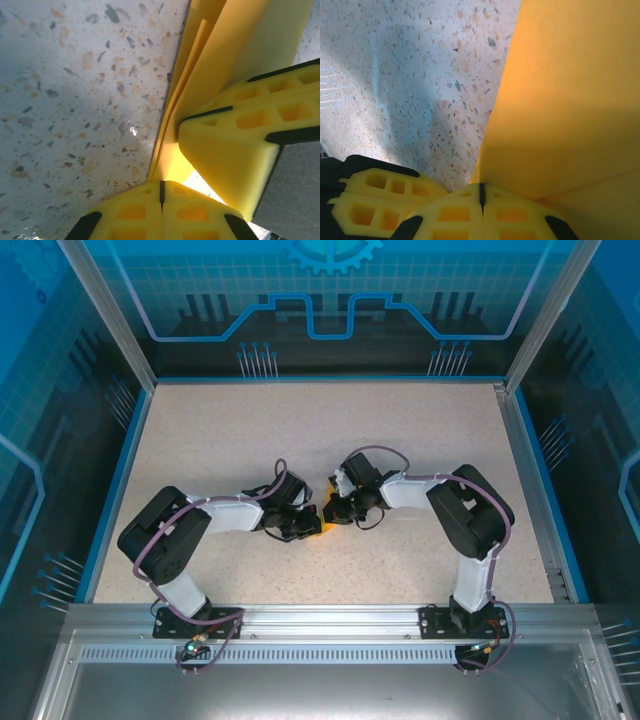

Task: Fold a paper plane with a square sheet of paper (pick it up from the middle)
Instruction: Fourth fold the wing at the center of the table.

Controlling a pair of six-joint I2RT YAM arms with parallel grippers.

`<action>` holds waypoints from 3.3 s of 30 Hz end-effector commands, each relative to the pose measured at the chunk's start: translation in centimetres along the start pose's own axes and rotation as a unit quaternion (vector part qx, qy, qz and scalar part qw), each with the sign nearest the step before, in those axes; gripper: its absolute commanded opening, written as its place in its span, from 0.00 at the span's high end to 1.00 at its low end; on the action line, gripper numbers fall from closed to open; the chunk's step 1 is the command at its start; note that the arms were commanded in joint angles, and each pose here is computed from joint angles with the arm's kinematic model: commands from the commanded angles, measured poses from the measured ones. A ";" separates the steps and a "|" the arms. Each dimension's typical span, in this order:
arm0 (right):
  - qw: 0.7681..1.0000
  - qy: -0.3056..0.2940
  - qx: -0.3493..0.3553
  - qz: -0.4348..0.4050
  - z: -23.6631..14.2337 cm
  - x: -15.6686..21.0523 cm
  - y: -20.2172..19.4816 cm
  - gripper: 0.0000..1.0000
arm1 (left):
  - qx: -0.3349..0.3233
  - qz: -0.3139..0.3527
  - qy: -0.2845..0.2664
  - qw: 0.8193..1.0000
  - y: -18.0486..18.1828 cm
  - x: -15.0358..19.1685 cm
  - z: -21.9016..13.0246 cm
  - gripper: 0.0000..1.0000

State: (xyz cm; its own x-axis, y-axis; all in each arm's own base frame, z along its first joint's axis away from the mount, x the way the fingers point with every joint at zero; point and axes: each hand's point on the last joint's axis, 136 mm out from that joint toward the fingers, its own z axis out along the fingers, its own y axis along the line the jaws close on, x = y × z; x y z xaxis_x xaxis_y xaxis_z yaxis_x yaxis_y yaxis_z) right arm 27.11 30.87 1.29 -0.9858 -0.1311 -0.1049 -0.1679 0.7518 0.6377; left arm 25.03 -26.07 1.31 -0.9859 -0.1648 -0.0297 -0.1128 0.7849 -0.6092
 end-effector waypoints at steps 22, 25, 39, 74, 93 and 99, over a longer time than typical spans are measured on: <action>0.991 -0.086 0.061 0.079 -4.1 -9.4 -10.1 0.99 | -0.089 -0.044 0.058 0.993 5.6 3.5 0.7 1.00; 0.989 -0.102 0.063 0.092 -5.0 -10.8 -11.2 0.99 | -0.087 -0.042 0.057 0.994 5.4 3.5 0.7 1.00; 0.982 -0.178 0.030 0.059 -11.5 -13.6 -6.8 0.99 | -0.074 -0.034 0.053 0.995 4.4 2.8 0.7 1.00; 0.987 0.012 0.098 0.123 0.8 -0.7 -7.3 0.99 | -0.046 0.001 0.084 0.995 3.3 4.2 -0.2 1.00; 0.990 0.007 0.086 0.115 0.3 -1.6 -6.0 0.98 | -0.054 0.034 0.068 0.996 2.0 3.3 -2.0 1.00; 0.996 -0.047 0.031 0.075 -2.9 -4.9 -1.2 0.85 | -0.032 0.036 -0.010 0.999 -0.7 -1.1 -4.4 0.90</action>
State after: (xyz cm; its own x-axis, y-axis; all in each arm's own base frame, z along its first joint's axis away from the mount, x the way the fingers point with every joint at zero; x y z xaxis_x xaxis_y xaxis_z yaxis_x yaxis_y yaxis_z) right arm 30.40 29.44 1.33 -0.9998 0.0018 -0.0183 -0.0101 0.7814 0.6239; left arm 23.19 -24.25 2.50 -0.9976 -0.0687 -0.0095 -0.0526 0.8390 -0.5415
